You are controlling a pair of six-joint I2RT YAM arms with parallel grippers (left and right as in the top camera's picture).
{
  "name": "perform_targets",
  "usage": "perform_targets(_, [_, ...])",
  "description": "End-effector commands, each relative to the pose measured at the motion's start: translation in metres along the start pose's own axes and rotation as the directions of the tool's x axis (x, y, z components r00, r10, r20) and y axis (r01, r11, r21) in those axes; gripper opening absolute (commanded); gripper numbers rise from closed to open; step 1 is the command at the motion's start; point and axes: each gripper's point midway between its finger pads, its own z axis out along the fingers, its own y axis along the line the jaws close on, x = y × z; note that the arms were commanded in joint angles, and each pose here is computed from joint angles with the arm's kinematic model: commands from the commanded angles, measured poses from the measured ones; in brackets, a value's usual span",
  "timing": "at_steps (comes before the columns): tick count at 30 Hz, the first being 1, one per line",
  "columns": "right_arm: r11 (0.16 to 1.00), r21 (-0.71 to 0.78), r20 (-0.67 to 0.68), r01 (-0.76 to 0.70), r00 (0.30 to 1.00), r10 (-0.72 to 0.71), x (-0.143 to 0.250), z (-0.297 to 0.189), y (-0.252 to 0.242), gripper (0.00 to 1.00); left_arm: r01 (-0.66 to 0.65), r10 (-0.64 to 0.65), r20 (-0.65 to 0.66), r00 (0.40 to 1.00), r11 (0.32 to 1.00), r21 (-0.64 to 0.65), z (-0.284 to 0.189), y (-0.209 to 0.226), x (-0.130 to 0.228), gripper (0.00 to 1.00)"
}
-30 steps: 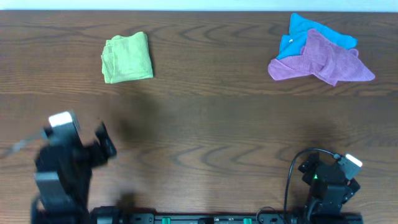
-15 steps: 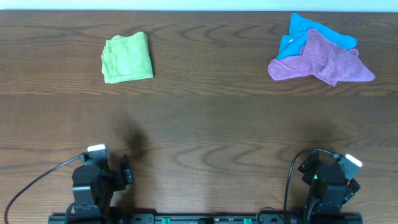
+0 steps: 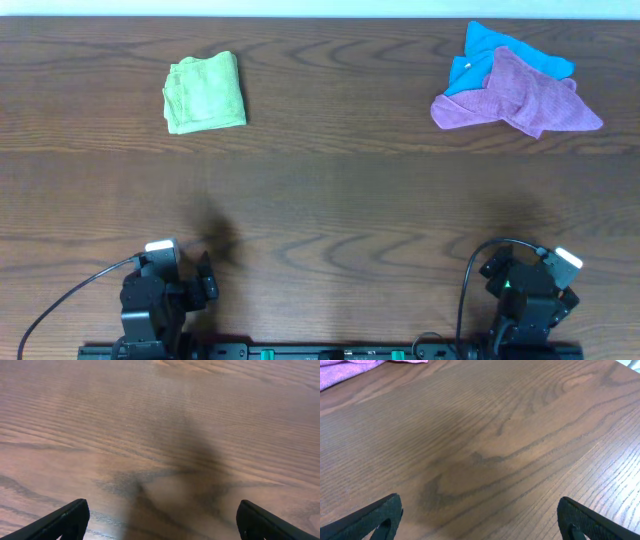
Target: Fold the cloth
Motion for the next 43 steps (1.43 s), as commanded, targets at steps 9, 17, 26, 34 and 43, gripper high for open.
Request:
perform_targets(9, [1.0, 0.006, 0.006, 0.012, 1.0, -0.012, -0.0011, -0.0004, -0.0011, 0.99, -0.014, 0.014, -0.068, 0.998, 1.0, -0.002, 0.0015, 0.0014, 0.0191, 0.95])
perform_targets(17, [1.0, 0.006, 0.006, 0.012, 1.0, -0.012, -0.0011, -0.0004, -0.0011, 0.99, -0.014, 0.014, -0.068, 0.998, 1.0, -0.002, 0.0015, 0.0014, 0.0191, 0.95])
perform_targets(26, [1.0, 0.006, 0.006, 0.012, 1.0, -0.012, -0.0011, -0.0004, -0.001, 0.99, -0.015, 0.015, -0.068, 0.998, 1.0, -0.002, 0.0014, 0.0014, 0.0189, 0.95])
perform_targets(34, [1.0, 0.006, 0.007, 0.012, 1.0, -0.012, -0.0011, -0.0004, -0.0011, 0.99, -0.014, 0.014, -0.068, 0.998, 1.0, -0.002, 0.0015, 0.0014, 0.019, 0.95])
perform_targets(43, [1.0, 0.006, 0.006, 0.012, 1.0, -0.012, -0.0011, -0.0004, -0.0011, 0.99, -0.015, 0.015, -0.068, 0.998, 1.0, -0.002, 0.0015, 0.0014, 0.0191, 0.95])
